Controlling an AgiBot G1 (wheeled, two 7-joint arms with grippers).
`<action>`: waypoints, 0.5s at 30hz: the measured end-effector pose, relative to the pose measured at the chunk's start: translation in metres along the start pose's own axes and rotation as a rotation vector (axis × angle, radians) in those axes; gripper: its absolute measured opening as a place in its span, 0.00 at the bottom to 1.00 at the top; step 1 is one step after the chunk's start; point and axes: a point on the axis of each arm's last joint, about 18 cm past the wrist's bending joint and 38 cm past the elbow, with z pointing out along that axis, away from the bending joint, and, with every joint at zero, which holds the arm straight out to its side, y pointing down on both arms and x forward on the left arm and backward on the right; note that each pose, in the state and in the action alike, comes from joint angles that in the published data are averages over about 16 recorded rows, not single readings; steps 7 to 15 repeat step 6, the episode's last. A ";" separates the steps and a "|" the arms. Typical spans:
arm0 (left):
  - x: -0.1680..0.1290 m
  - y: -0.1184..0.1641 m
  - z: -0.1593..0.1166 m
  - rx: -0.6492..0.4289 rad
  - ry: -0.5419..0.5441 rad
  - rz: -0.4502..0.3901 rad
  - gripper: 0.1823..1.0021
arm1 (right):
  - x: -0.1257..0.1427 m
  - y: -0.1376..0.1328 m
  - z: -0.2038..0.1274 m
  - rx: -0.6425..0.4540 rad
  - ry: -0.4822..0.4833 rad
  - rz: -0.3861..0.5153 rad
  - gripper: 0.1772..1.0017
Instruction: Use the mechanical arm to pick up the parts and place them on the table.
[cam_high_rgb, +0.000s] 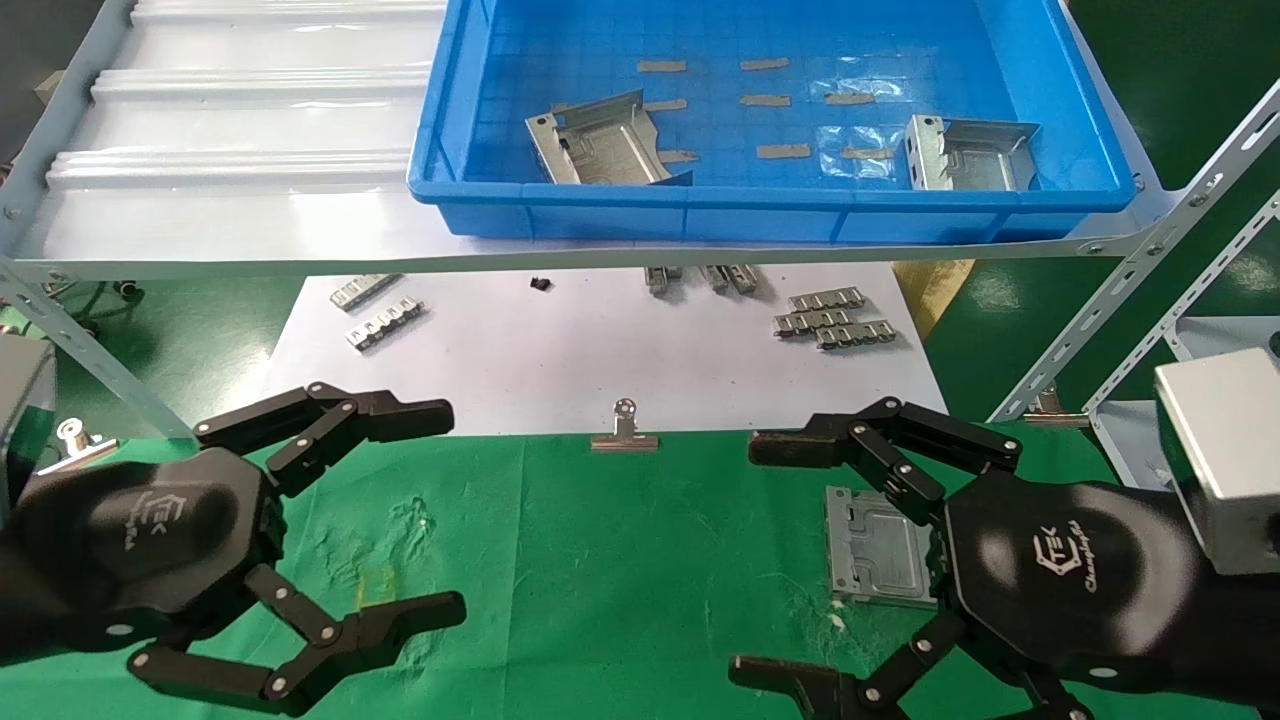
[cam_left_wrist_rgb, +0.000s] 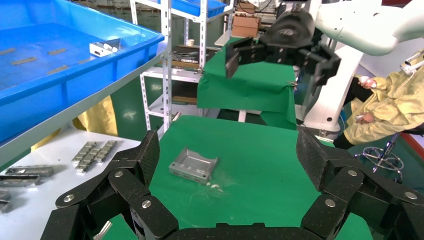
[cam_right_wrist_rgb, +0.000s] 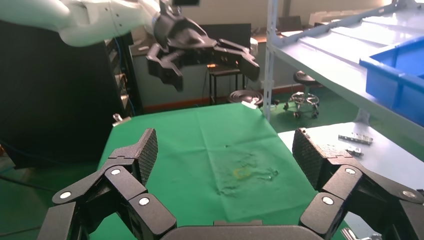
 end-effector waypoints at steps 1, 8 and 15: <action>0.000 0.000 0.000 0.000 0.000 0.000 1.00 | -0.001 -0.001 0.000 0.003 -0.001 0.000 1.00; 0.000 0.000 0.000 0.000 0.000 0.000 1.00 | -0.005 -0.005 -0.002 0.013 -0.003 0.001 1.00; 0.000 0.000 0.000 0.000 0.000 0.000 1.00 | -0.005 -0.005 -0.002 0.013 -0.003 0.001 1.00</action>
